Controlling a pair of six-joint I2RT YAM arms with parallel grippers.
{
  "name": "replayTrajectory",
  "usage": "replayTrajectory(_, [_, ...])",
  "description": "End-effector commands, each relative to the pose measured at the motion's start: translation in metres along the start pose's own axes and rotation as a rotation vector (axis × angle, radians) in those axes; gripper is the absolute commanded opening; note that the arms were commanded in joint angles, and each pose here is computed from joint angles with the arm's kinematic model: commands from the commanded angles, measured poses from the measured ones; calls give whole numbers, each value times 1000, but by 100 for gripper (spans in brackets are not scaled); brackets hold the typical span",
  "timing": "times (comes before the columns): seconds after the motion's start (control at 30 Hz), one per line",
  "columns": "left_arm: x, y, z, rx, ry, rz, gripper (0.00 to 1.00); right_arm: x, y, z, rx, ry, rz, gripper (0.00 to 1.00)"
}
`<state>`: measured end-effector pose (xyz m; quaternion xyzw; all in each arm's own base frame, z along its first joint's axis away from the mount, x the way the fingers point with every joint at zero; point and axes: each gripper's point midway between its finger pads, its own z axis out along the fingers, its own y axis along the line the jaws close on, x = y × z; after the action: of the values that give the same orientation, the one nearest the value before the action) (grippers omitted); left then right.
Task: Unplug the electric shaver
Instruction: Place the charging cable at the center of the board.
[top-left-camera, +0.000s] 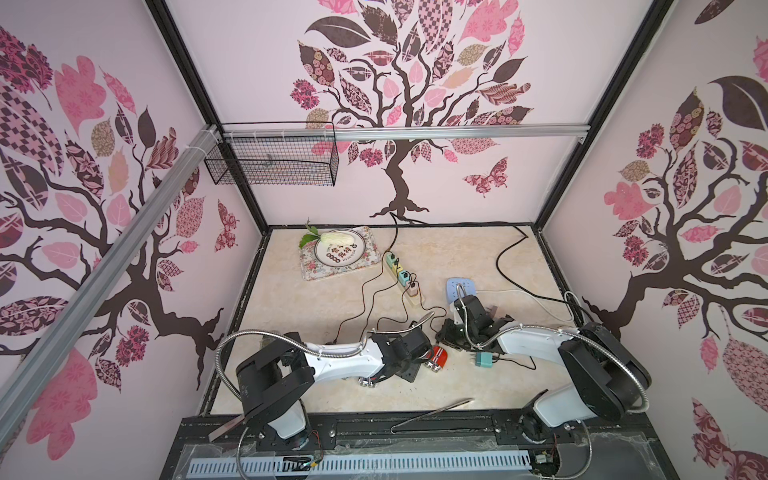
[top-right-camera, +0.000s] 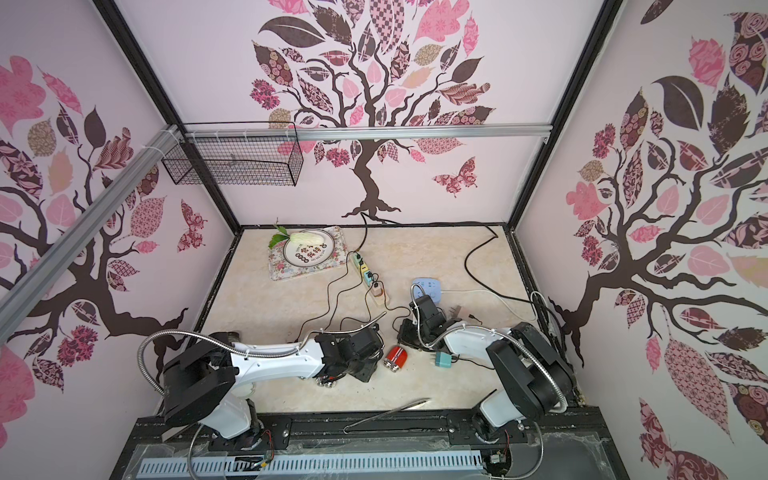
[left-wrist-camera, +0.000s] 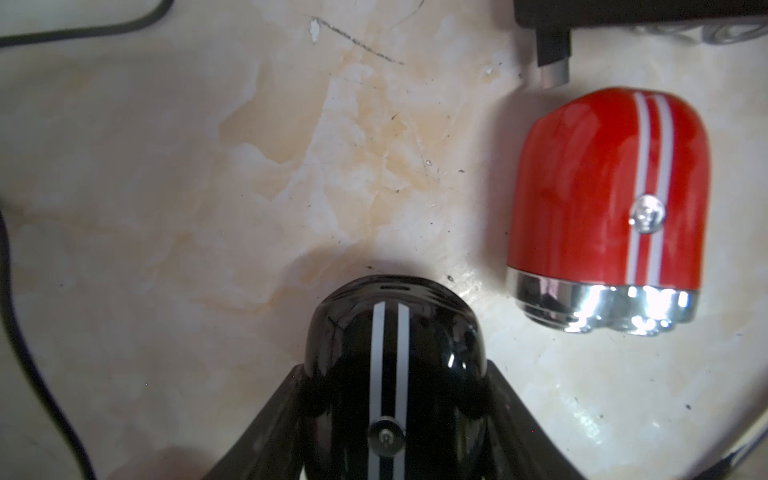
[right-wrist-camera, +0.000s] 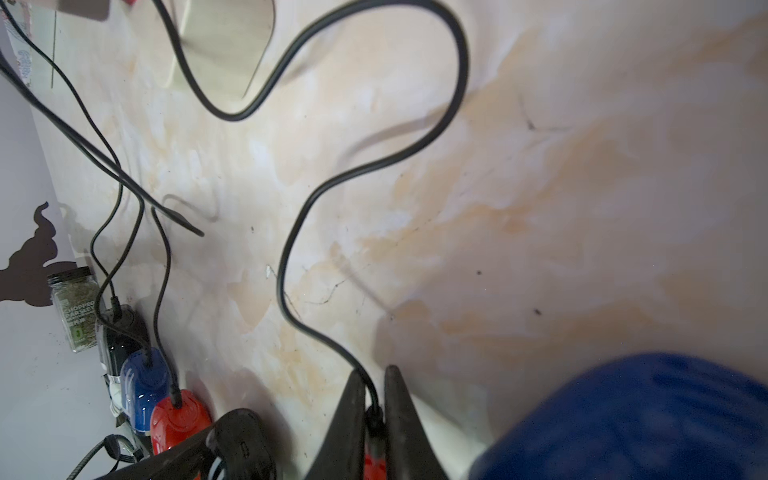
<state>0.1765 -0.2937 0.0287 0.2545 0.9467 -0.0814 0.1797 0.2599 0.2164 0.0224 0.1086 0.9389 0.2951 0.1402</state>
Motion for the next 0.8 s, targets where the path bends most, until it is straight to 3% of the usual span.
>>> replayTrajectory(0.0, [-15,0,-5,-39,-29,-3,23,-6,2,2,17,-19,-18,16])
replayTrajectory(0.47, [-10,-2,3,-68,14,29,40,-11,12,-10,-1,-39,-33,31])
replayTrajectory(0.77, [-9,-5,5,-73,23,29,58,-19,24,-29,-9,-80,-63,38])
